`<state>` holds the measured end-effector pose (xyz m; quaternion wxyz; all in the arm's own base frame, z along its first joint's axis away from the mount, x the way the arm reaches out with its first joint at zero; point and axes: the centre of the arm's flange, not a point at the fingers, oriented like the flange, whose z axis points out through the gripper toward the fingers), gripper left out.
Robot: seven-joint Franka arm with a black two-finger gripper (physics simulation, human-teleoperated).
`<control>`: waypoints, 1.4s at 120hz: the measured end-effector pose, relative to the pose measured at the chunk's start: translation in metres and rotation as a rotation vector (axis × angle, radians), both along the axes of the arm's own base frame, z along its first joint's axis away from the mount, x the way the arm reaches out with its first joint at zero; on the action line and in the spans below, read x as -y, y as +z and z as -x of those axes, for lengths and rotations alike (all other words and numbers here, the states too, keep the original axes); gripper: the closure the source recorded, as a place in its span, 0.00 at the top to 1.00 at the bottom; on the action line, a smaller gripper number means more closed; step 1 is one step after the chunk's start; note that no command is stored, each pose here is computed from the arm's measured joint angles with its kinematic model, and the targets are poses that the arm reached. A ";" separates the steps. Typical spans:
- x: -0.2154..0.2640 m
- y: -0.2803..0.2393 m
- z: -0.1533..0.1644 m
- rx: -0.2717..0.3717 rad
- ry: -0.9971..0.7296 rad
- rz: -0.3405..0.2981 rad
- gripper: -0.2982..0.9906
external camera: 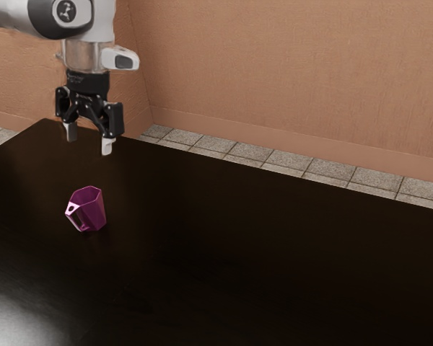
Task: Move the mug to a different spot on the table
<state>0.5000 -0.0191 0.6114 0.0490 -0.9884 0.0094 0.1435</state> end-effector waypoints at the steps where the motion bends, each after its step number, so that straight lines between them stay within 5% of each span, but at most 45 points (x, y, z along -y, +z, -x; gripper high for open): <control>1: 0.004 0.001 -0.001 0.012 -0.009 0.002 0.77; 16: 0.044 -0.008 -0.012 0.109 -0.106 0.019 0.77; 61: 0.015 -0.185 -0.014 0.090 0.081 0.109 0.77; 100: -0.111 -0.200 -0.013 0.179 0.276 0.071 0.77; 125: -0.158 -0.213 -0.002 0.197 0.194 0.020 0.77; 168: -0.190 -0.237 0.014 0.257 0.013 0.111 0.77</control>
